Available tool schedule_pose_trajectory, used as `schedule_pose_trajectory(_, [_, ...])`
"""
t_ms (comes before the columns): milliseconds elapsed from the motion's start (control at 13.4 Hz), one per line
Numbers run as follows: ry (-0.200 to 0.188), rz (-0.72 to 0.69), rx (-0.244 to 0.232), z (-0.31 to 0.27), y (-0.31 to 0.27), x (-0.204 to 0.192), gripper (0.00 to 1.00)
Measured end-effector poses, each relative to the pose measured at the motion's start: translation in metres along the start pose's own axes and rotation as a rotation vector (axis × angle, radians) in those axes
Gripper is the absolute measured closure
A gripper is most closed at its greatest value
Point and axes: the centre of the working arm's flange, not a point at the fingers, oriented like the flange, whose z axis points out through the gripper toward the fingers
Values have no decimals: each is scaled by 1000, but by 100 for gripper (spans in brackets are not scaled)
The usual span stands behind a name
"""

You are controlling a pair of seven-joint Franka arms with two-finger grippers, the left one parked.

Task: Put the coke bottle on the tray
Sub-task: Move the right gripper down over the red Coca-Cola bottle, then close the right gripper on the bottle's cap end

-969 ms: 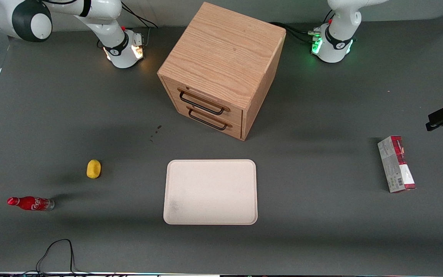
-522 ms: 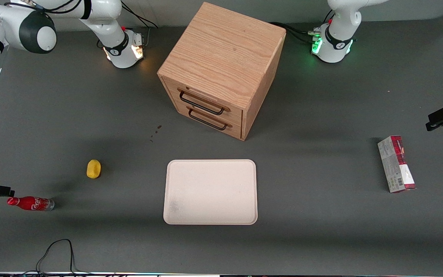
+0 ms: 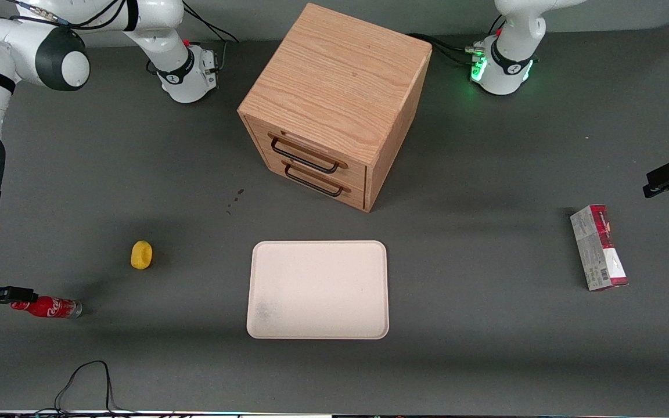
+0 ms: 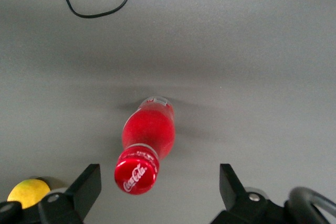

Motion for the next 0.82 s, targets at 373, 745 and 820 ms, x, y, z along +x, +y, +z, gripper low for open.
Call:
schedule_pose_trajectory(373, [9,-2,1,3,-2,1,0])
schedule_pose_trajectory(745, [16,-8,7,4,-7,3,1])
schedule_pose_trajectory(820, [18,-9,7,3,-7,4,6])
